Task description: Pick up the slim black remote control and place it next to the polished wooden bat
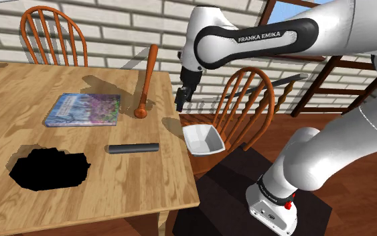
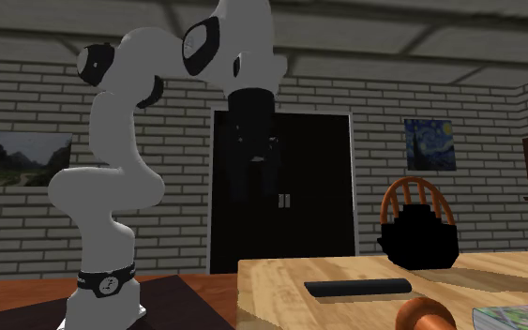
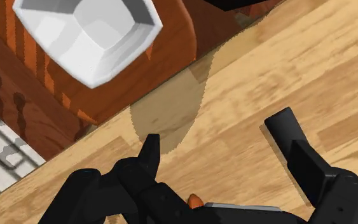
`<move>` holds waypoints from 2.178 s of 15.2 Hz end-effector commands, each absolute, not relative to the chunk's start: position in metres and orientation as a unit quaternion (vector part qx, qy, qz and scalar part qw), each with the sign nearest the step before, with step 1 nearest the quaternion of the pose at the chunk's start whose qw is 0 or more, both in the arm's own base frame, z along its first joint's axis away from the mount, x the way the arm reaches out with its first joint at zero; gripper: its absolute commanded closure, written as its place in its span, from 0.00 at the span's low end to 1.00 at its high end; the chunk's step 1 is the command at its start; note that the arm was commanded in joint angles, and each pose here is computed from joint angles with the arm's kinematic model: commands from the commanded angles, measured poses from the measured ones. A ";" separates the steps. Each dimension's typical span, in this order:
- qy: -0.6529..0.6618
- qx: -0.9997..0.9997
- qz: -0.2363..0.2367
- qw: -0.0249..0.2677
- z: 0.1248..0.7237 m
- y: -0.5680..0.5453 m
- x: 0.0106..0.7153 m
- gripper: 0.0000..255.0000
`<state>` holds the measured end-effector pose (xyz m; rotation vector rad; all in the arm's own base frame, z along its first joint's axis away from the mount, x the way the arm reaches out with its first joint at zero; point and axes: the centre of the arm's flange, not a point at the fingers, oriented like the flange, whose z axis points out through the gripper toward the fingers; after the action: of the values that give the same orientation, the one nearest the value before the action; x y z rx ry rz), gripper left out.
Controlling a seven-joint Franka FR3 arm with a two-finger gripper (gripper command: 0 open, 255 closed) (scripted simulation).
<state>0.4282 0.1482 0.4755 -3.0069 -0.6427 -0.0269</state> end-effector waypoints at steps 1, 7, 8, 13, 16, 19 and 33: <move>-0.240 -0.970 -0.005 0.034 0.464 0.170 0.440 0.00; -0.331 -0.943 0.006 0.034 0.420 0.234 0.464 0.00; -0.346 -0.938 0.008 0.034 0.412 0.245 0.467 0.00; -0.418 -0.908 0.018 0.034 0.375 0.301 0.475 0.00; -0.458 -0.888 0.023 0.034 0.355 0.333 0.476 0.00; -0.458 -0.888 0.023 0.034 0.339 0.334 0.475 0.00; -0.458 -0.888 0.023 0.034 0.315 0.335 0.473 1.00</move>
<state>0.4747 0.3339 0.3165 -2.7342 -1.4049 0.0640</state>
